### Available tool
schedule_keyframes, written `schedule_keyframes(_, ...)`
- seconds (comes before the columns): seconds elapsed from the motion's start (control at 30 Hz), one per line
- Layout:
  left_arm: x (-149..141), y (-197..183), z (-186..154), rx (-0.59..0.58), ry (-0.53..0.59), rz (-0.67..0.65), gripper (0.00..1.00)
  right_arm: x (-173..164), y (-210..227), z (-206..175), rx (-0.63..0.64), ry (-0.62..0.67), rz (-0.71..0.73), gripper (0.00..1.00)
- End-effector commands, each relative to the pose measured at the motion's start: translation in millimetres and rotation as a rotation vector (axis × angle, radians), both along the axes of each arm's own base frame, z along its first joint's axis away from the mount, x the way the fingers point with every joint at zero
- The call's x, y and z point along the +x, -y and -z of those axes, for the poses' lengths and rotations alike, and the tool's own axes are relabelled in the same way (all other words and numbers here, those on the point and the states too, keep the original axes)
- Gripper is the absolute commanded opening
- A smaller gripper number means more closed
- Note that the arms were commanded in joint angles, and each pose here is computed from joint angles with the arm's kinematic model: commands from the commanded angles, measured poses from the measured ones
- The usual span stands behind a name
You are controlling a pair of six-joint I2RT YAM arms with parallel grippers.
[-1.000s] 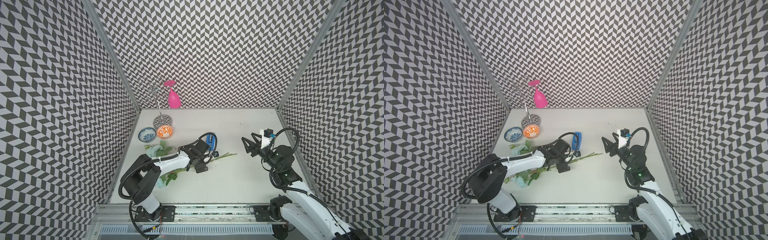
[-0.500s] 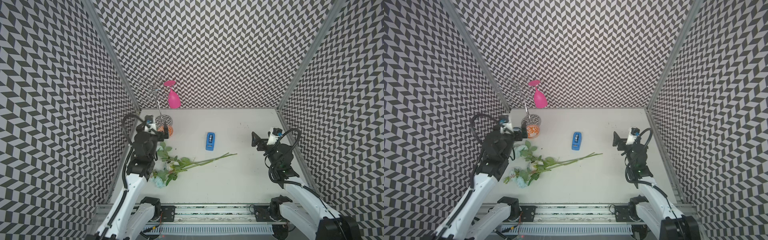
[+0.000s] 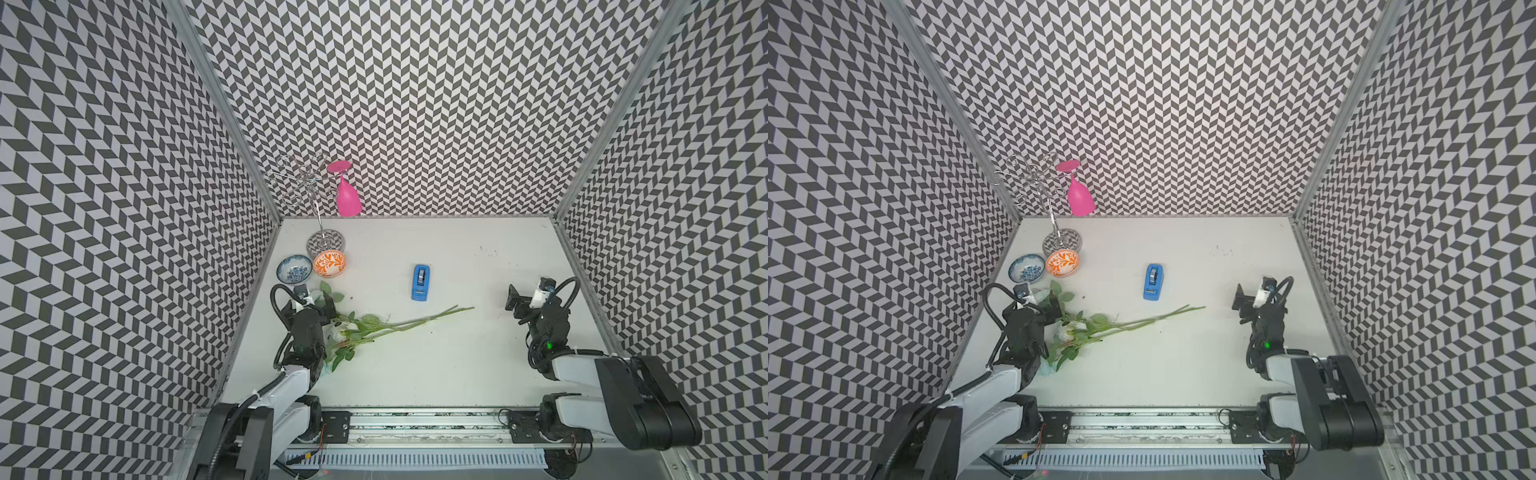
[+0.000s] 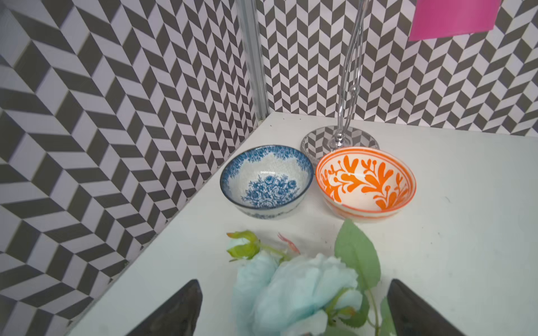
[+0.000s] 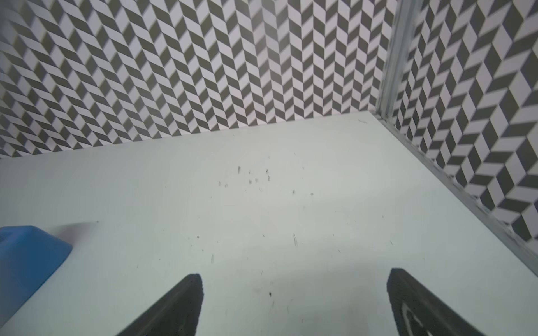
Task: Wrap bouquets with tape
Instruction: Reset both arms
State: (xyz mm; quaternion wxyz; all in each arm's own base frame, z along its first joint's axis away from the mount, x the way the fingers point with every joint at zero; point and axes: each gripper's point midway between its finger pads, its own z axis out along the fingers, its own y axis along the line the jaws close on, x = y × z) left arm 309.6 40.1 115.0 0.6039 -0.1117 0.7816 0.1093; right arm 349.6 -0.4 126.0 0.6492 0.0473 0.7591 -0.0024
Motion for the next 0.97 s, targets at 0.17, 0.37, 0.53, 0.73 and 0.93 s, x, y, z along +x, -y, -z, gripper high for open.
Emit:
schedule_keyframes(0.17, 25.0, 14.7, -64.5, -0.015, 0.314, 0.209, 1.0, 31.5, 7.4, -22.6, -0.015, 0.103, 0.039, 0.99)
schedule_keyframes(0.37, 42.1, 28.7, -55.6, -0.038, 0.335, 0.321, 1.0, 23.1, 15.8, -23.5, -0.004, 0.14, 0.104, 0.99)
schedule_keyframes(0.53, 40.6, 33.9, -43.2, -0.028, 0.31, 0.333, 0.99, 28.4, 13.3, -32.2, -0.011, 0.168, 0.091, 0.99)
schedule_keyframes(0.73, 74.2, 39.2, -31.5, -0.025, 0.21, 0.356, 0.99, 24.6, 11.5, -25.9, -0.024, 0.157, 0.079, 0.99)
schedule_keyframes(0.93, 76.3, 39.0, -31.0, -0.015, 0.213, 0.345, 0.99, 23.9, 11.5, -27.8, -0.023, 0.169, 0.079, 0.99)
